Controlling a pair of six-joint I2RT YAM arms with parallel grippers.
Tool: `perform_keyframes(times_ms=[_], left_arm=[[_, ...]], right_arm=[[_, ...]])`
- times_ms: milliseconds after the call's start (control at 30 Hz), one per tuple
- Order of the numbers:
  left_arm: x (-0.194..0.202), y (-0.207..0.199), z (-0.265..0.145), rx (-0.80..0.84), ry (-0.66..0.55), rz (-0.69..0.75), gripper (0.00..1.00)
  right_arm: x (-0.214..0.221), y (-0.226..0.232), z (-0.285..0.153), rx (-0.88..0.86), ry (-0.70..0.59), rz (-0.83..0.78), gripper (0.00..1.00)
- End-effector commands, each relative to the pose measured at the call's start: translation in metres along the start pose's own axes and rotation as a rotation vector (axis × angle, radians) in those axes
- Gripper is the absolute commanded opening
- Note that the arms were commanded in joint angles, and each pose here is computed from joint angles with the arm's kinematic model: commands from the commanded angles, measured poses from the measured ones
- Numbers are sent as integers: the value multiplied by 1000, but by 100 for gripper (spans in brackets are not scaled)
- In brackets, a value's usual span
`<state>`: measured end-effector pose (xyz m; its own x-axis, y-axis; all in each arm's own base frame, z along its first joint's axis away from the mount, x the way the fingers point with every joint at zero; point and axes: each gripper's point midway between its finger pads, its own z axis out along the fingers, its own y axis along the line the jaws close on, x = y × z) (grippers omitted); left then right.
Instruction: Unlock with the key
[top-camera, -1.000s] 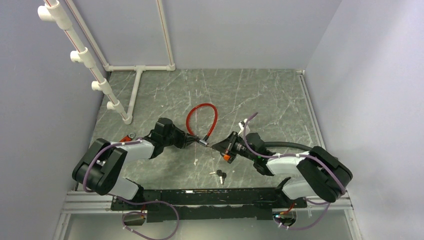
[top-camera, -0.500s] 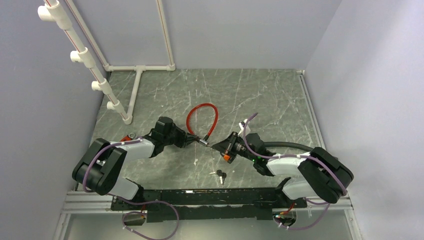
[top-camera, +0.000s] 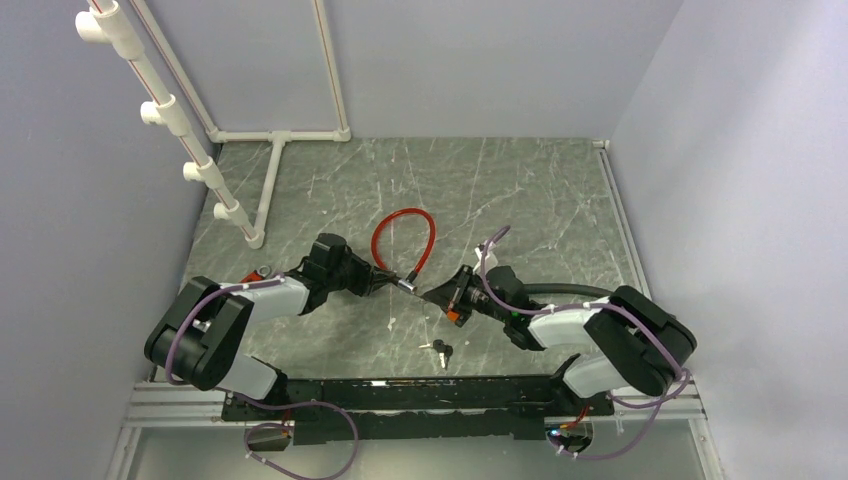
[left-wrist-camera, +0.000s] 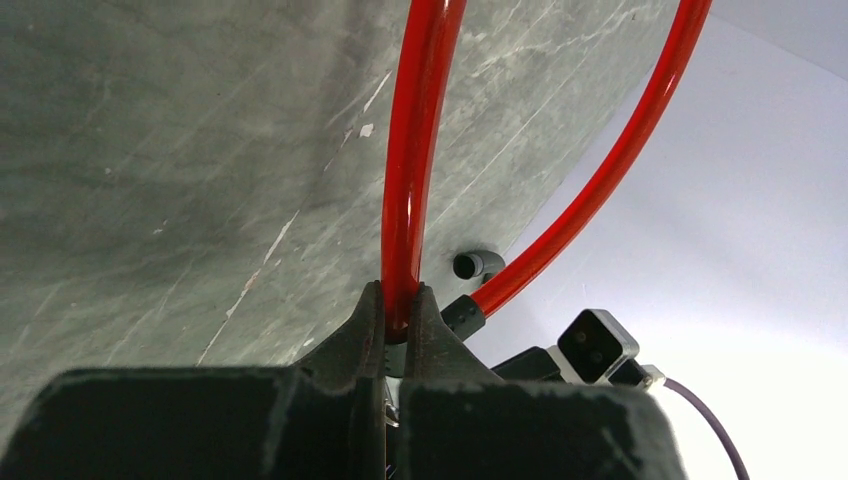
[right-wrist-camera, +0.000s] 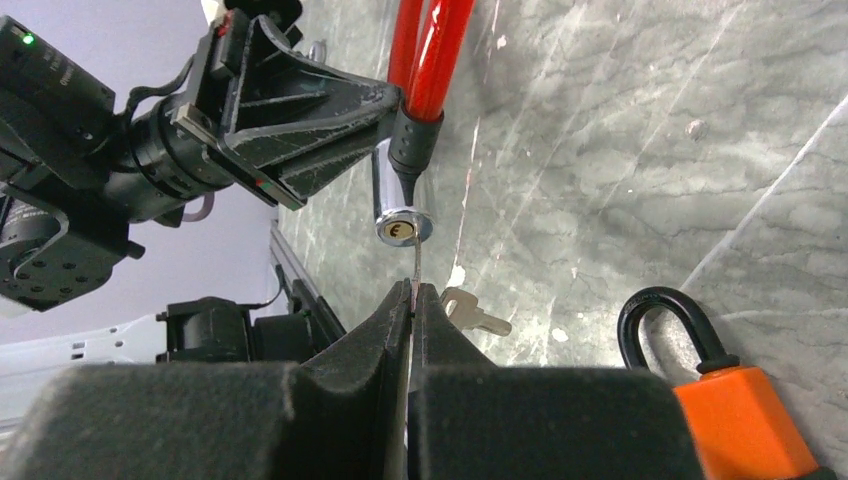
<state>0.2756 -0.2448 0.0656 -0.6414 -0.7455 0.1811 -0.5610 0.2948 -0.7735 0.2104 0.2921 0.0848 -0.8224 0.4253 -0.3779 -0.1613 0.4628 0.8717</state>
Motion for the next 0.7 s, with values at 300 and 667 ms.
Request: perform_keyframes(times_ms=[300, 667], left_arm=[[5, -36, -8, 115, 5, 49, 0], [5, -38, -7, 123, 11, 46, 0]], right_arm=[[-16, 33, 0, -95, -58, -40, 0], [-14, 30, 3, -92, -56, -38, 0]])
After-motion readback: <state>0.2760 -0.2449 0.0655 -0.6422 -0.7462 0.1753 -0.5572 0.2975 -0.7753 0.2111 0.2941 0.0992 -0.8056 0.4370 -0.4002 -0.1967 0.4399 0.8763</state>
